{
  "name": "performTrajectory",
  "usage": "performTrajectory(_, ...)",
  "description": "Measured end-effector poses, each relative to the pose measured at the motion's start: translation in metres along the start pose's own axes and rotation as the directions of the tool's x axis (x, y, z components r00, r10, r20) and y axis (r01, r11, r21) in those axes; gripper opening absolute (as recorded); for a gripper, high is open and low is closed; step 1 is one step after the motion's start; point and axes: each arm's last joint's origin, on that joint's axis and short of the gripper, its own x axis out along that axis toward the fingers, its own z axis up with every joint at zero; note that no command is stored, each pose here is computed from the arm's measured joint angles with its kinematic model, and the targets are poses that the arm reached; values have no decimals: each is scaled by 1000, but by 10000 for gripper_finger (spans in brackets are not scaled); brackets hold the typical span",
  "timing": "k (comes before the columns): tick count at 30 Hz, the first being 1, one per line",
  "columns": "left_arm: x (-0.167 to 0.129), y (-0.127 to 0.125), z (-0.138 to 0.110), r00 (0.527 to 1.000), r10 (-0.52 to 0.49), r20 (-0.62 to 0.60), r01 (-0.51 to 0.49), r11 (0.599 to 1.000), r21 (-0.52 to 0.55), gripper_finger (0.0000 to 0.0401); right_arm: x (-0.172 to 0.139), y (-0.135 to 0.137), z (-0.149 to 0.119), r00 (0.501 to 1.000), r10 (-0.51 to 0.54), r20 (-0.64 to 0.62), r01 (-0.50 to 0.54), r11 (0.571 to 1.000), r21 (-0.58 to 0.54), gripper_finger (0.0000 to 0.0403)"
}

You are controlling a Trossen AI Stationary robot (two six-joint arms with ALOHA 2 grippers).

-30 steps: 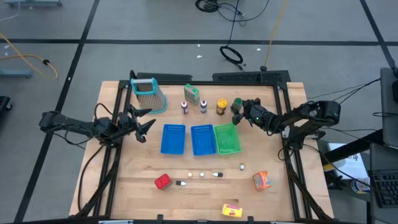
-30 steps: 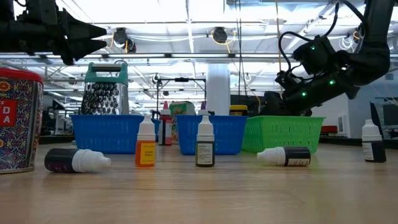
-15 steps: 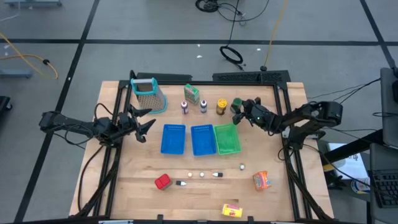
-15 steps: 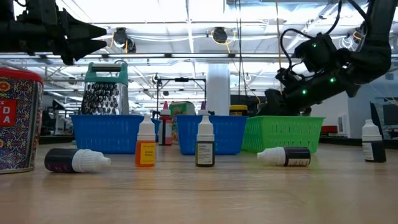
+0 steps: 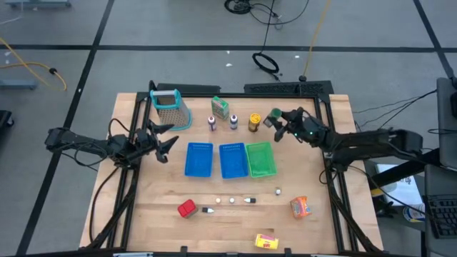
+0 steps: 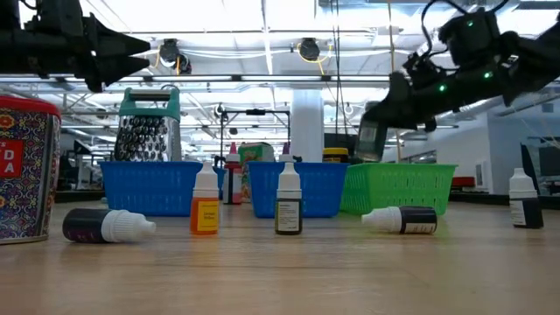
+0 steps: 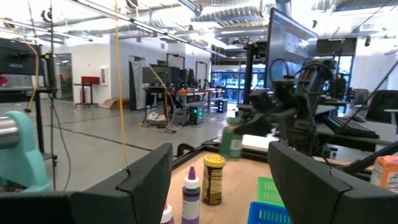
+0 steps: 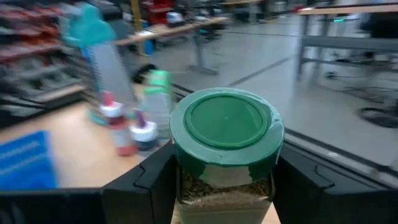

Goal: Pick & Place Kitchen Items
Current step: Put the green spice bottle into the right blue bin

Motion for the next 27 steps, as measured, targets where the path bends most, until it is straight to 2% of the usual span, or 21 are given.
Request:
performTrajectory(4, 0, 0, 0, 1000, 15, -2, -15, 1000, 0, 267, -9, 11, 8, 992, 122, 30, -122, 992, 20, 192)
performTrajectory(10, 0, 1, 0, 1000, 23, -2, -24, 1000, -5, 267, -13, 40, 25, 952, 307, 5, -307, 952, 6, 192)
performTrajectory(14, 0, 1, 0, 1000, 24, -2, -24, 1000, -9, 267, -11, 62, 34, 928, 368, -57, -370, 929, -28, 192)
performTrajectory(18, 0, 1, 0, 1000, 23, -2, -23, 1000, -11, 267, -8, 79, 39, 906, 418, -67, -421, 906, -40, 192)
performTrajectory(27, 0, 1, 0, 1000, 24, -2, -24, 1000, -13, 267, 9, 113, 25, 869, 481, -119, -489, 870, -56, 192)
